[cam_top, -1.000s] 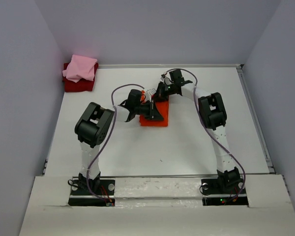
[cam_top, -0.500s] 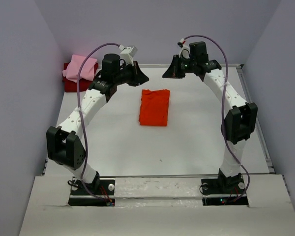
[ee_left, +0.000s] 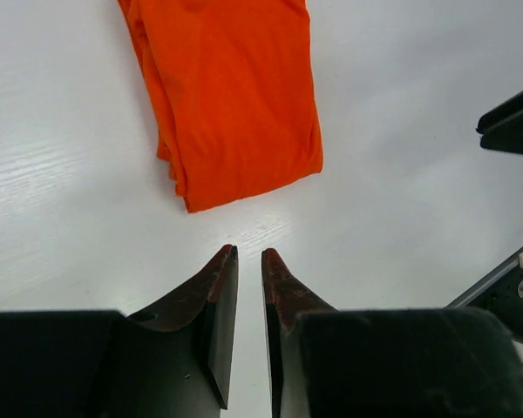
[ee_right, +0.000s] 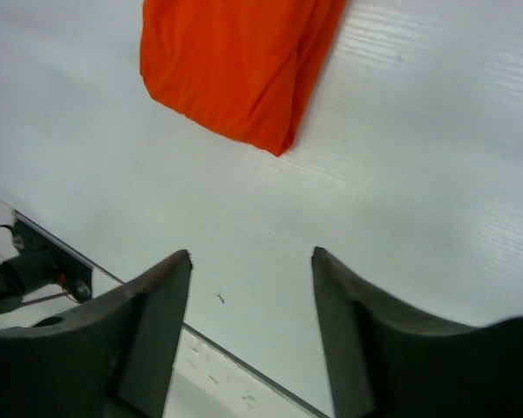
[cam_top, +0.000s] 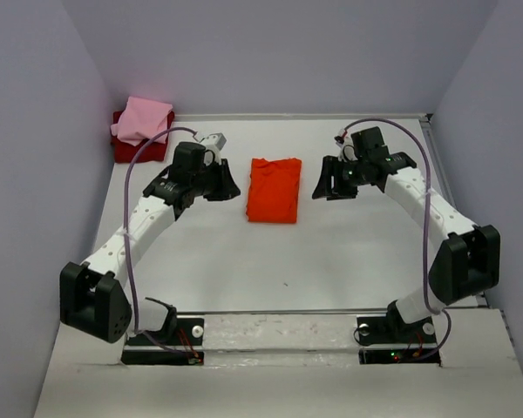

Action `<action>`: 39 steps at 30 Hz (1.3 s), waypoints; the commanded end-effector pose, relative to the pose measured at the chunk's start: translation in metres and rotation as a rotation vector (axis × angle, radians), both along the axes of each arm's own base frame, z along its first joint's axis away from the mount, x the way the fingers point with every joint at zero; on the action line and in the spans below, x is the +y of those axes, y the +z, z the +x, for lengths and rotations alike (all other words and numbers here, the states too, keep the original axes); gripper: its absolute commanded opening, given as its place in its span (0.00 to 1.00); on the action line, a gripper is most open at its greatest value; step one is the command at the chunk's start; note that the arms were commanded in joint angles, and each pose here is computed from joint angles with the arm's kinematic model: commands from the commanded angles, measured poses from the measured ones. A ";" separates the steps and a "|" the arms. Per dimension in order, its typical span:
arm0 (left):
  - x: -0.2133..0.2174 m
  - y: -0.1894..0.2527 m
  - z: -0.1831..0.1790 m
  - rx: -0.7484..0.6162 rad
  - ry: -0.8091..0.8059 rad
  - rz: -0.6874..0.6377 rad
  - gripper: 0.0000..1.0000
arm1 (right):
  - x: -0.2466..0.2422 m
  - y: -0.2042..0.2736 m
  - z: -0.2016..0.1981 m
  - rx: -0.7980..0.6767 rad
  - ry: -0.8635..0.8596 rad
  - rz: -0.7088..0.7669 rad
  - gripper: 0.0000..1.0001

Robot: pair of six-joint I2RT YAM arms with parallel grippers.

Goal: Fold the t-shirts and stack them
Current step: Smooth out wrinkles on the folded tshirt

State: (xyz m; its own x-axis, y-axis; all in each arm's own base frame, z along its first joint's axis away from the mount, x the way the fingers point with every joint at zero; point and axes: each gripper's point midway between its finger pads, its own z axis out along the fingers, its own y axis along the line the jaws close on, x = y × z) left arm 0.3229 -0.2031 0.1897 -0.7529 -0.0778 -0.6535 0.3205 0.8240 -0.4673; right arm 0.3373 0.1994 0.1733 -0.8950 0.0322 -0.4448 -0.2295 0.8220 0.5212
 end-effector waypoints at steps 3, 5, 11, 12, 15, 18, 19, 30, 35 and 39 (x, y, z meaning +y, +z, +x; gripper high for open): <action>0.019 0.032 -0.012 -0.091 0.116 -0.022 0.25 | -0.024 0.037 -0.036 -0.187 -0.019 -0.025 0.84; 0.020 0.030 -0.016 -0.081 0.120 -0.032 0.25 | -0.027 0.047 -0.044 -0.222 -0.034 -0.013 0.95; 0.015 0.024 -0.029 -0.037 0.089 -0.064 0.99 | -0.038 0.059 -0.065 -0.242 -0.051 -0.022 1.00; 0.017 0.027 -0.031 -0.045 0.103 -0.072 0.99 | -0.040 0.059 -0.067 -0.244 -0.062 -0.026 1.00; 0.025 0.018 -0.035 -0.028 0.139 -0.043 0.99 | -0.041 0.059 -0.078 -0.243 -0.054 -0.014 1.00; 0.036 0.009 -0.039 -0.021 0.161 0.009 0.99 | -0.043 0.060 -0.085 -0.256 -0.055 -0.007 1.00; 0.037 0.009 -0.041 -0.024 0.164 0.015 0.99 | -0.043 0.061 -0.087 -0.260 -0.053 -0.004 1.00; 0.050 0.010 -0.047 -0.064 0.181 0.056 0.99 | -0.047 0.061 -0.097 -0.268 -0.050 -0.002 1.00; 0.050 0.011 -0.047 -0.072 0.181 0.052 0.99 | -0.047 0.059 -0.099 -0.267 -0.050 -0.002 1.00; 0.050 0.010 -0.048 -0.076 0.175 0.047 0.99 | -0.046 0.058 -0.100 -0.261 -0.049 0.002 1.00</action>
State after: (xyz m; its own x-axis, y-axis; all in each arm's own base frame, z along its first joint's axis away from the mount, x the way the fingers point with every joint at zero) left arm 0.2759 -0.1540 0.1920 -0.7080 -0.1813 -0.6826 0.1729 0.8926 -0.4164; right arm 0.2395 0.1526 0.2250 -0.7659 0.0759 -0.6384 -0.2974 0.8386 0.4564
